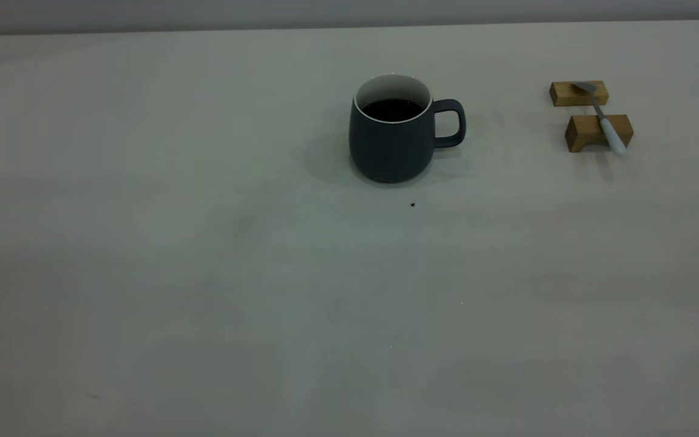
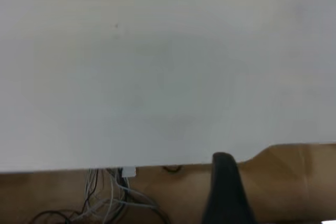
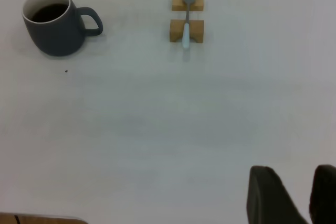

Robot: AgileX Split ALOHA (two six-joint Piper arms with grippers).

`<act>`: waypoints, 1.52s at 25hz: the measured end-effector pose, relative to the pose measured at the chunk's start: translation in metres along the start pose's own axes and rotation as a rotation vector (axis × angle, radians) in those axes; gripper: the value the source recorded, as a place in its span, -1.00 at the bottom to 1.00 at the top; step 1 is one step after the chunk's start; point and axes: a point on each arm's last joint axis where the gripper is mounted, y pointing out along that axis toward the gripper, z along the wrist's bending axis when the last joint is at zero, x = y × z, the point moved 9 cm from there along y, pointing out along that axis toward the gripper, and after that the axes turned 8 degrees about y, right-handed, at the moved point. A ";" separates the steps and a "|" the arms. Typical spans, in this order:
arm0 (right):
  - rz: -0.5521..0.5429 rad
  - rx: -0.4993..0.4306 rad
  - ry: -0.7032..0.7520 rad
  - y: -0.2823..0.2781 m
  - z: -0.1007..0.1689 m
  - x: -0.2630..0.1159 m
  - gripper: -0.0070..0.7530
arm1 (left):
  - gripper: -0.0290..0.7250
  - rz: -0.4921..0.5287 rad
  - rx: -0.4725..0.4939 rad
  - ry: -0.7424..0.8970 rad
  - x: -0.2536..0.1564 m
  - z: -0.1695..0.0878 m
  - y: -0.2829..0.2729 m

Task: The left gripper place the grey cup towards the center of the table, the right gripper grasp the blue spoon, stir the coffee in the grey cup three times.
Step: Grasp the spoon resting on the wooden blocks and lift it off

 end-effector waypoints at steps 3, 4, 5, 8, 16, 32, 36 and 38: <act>0.000 0.000 0.000 0.000 0.000 0.000 -0.36 | 0.63 -0.017 0.026 -0.042 -0.019 -0.001 0.009; 0.000 0.000 0.000 0.000 0.000 0.000 -0.36 | 0.63 -0.023 0.029 -0.052 -0.023 -0.002 0.011; 0.000 0.000 0.000 0.000 0.000 0.000 -0.36 | 0.63 -0.036 0.024 -0.060 -0.025 -0.004 0.012; 0.000 0.000 0.000 0.000 0.000 0.000 -0.36 | 0.63 -0.077 0.025 -0.060 -0.025 -0.006 0.011; 0.000 0.000 0.000 0.000 0.000 0.000 -0.36 | 0.63 -0.171 0.041 -0.054 -0.026 -0.006 0.003; 0.000 0.000 0.000 0.000 0.000 0.000 -0.36 | 0.63 -0.201 0.046 -0.054 -0.027 -0.006 0.000; 0.000 0.003 0.001 0.000 0.001 0.000 -0.36 | 0.63 -0.201 0.046 -0.054 -0.027 -0.006 0.000; 0.001 0.007 0.003 0.000 0.001 0.000 -0.36 | 0.63 -0.201 0.046 -0.054 -0.027 -0.006 0.000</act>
